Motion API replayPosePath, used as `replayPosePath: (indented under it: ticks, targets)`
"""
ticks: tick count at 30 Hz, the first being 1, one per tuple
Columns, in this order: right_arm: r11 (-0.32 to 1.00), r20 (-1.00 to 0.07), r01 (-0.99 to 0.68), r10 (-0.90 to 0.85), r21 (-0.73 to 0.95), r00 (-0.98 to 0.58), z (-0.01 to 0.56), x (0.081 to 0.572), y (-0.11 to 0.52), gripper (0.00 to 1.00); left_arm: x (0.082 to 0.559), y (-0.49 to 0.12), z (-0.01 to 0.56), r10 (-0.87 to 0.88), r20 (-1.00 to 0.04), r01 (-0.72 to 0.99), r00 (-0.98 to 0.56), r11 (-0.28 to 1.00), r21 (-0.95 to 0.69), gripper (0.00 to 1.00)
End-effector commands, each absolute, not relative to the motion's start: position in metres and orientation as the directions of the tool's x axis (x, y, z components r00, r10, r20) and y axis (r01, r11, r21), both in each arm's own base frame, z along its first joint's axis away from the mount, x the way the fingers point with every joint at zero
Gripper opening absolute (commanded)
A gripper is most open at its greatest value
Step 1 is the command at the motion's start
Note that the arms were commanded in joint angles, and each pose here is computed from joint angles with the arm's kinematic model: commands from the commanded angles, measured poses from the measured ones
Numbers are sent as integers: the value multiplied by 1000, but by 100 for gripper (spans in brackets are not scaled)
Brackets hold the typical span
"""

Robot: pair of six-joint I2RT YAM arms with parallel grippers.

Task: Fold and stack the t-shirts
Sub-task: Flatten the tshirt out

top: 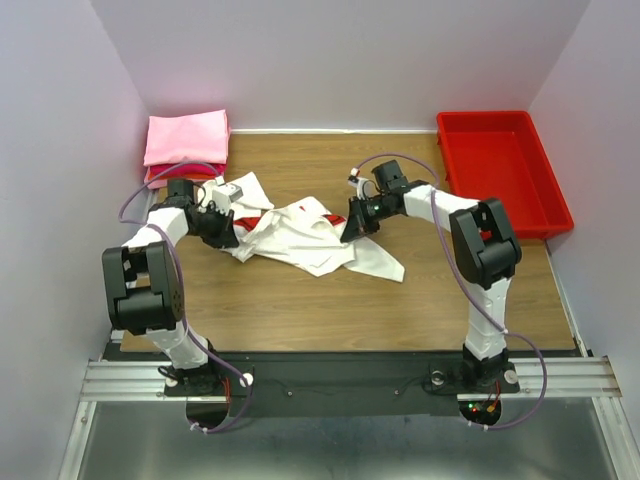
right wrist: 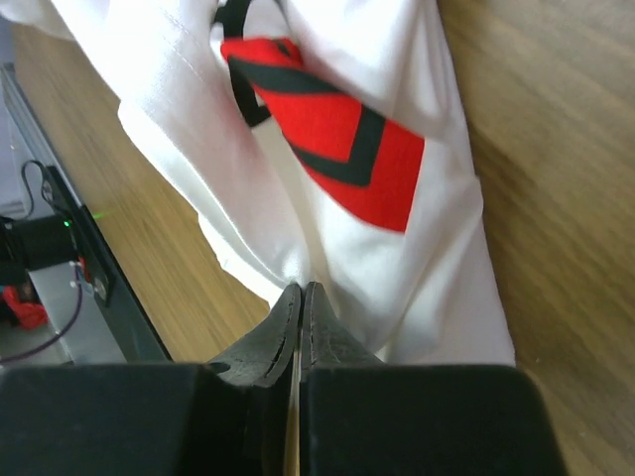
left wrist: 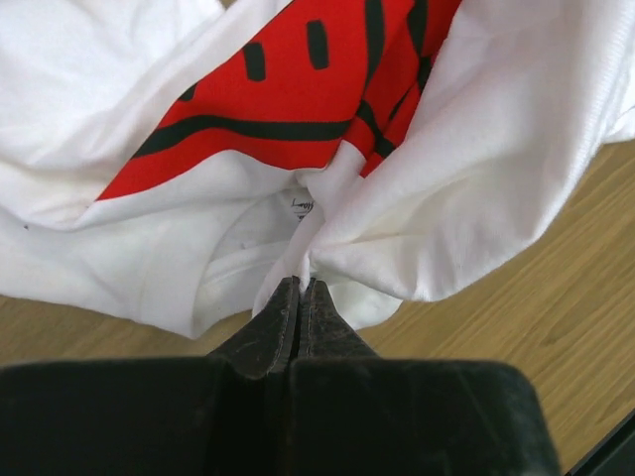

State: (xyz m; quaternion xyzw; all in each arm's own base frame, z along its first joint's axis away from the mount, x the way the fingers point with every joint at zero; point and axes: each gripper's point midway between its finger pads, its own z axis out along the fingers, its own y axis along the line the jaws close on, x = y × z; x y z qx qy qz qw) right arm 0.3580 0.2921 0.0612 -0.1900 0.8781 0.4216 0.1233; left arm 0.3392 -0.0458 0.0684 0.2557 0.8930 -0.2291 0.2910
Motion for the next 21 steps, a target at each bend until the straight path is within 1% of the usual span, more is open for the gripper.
replayPosePath:
  ticks: [1, 3, 5, 6, 8, 9, 10, 11, 12, 15, 17, 18, 19, 21]
  targets:
    - [546, -405, -511, -311, 664, -860, 61, 332, 285, 1, 323, -23, 39, 389, -524, 557, -758, 803, -210, 0]
    - [547, -374, -511, -350, 663, -859, 51, 314, 282, 1, 320, -15, 36, 405, -500, 556, -766, 808, -196, 0]
    - [533, -396, -562, -402, 632, -826, 48, 305, 281, 1, 314, -7, 34, 432, -477, 571, -765, 798, -192, 2]
    - [532, -393, -574, -422, 622, -817, 46, 300, 281, 1, 315, -7, 38, 444, -488, 589, -751, 785, -193, 14]
    - [524, -409, -615, -463, 589, -787, 44, 293, 285, 0, 312, -14, 57, 462, -553, 652, -694, 729, -209, 26]
    - [521, -410, -626, -478, 581, -777, 43, 290, 288, 1, 318, -14, 73, 457, -595, 672, -661, 714, -198, 37]
    - [524, -414, -630, -479, 573, -774, 44, 291, 288, 0, 318, -19, 85, 456, -626, 693, -633, 694, -194, 39]
    - [531, -415, -630, -476, 567, -775, 44, 293, 288, 1, 323, -27, 107, 444, -688, 721, -574, 672, -168, 41]
    - [536, -416, -629, -474, 563, -776, 45, 294, 288, 1, 330, -32, 125, 438, -724, 737, -533, 660, -143, 45]
    - [572, -441, -642, -466, 510, -767, 50, 305, 284, 1, 347, -50, 168, 394, -797, 742, -458, 664, -98, 50]
    - [578, -475, -659, -459, 482, -751, 61, 313, 284, 12, 352, -74, 187, 403, -824, 772, -397, 632, -63, 51]
    - [571, -511, -676, -449, 467, -733, 76, 316, 285, 19, 354, -94, 194, 396, -837, 785, -378, 617, -63, 51]
    - [567, -530, -685, -445, 457, -722, 84, 318, 286, 34, 355, -100, 196, 394, -838, 779, -378, 625, -57, 52]
    - [556, -594, -717, -428, 420, -681, 111, 326, 288, 47, 356, -118, 195, 365, -850, 774, -380, 629, -76, 53]
